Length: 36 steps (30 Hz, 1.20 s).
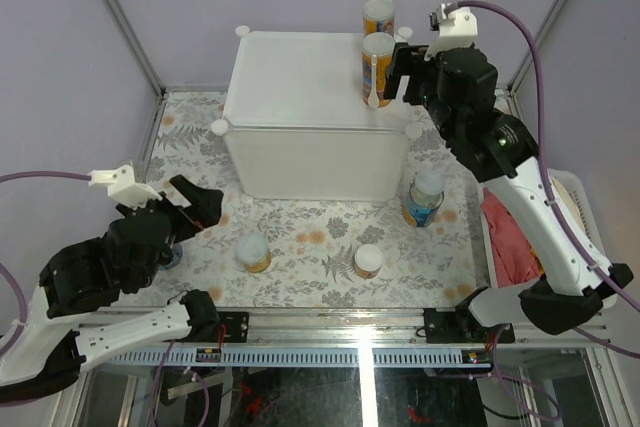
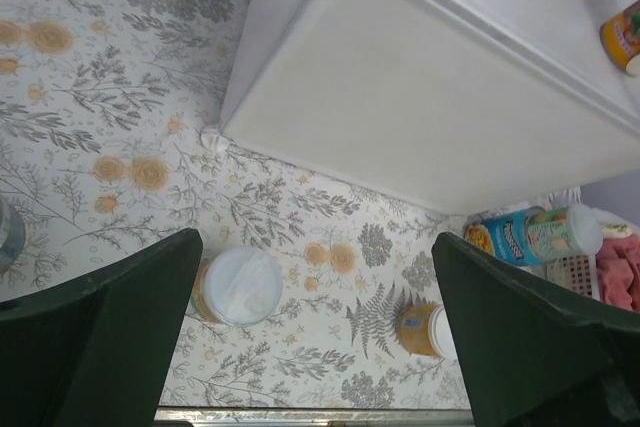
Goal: Place and organize the canned foods onto the counter
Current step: Place the canned food on the counter, then pick up the canned food from the center of the board.
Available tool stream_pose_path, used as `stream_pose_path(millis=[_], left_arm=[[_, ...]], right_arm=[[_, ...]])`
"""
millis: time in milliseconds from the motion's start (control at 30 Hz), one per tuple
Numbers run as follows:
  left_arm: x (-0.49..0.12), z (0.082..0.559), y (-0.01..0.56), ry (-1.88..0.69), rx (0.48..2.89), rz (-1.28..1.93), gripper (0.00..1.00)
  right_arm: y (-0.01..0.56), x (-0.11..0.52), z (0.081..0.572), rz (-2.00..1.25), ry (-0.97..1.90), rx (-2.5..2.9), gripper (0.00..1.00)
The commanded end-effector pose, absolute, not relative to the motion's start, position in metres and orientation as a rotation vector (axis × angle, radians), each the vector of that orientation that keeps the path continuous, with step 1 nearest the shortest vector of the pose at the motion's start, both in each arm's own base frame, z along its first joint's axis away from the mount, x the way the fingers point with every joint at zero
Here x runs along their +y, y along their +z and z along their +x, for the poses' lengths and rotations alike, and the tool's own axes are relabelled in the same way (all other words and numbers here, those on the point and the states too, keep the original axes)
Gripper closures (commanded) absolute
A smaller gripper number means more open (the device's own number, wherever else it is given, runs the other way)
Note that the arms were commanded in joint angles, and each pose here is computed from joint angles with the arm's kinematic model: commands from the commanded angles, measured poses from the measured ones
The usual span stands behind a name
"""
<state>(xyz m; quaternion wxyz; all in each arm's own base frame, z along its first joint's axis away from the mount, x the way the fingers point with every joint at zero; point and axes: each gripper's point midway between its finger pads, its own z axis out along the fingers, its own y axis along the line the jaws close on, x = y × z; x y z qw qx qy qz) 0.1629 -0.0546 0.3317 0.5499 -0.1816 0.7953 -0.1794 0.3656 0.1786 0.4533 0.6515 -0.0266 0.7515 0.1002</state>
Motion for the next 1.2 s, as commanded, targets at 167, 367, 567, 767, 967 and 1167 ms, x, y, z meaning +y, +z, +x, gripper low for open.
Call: stream_pose_path(millis=[167,367,567,767,967,1167], left_arm=[[-0.108,0.169,0.326,-0.586,1.906,-0.283,0.0],[-0.134,0.167,0.315,-0.664,1.941,-0.209,0.0],[-0.149,0.162,0.299,-0.695,1.998,-0.143,0.01],[-0.158,0.155,0.278,-0.704,2.069,-0.102,0.0],[-0.162,0.149,0.265,-0.735,2.105,-0.101,0.0],[-0.17,0.146,0.256,-0.766,2.129,-0.083,0.0]], right_arm=[[0.438,0.143,0.317,0.021,0.249,1.72,0.16],[0.389,0.119,0.291,0.102,0.222,1.798,0.16],[0.337,0.114,0.276,0.178,0.246,1.886,0.16],[0.293,0.108,0.269,0.237,0.229,1.951,0.12],[0.251,0.1,0.265,0.293,0.164,2.016,0.04],[0.232,0.095,0.266,0.318,0.113,2.04,0.01]])
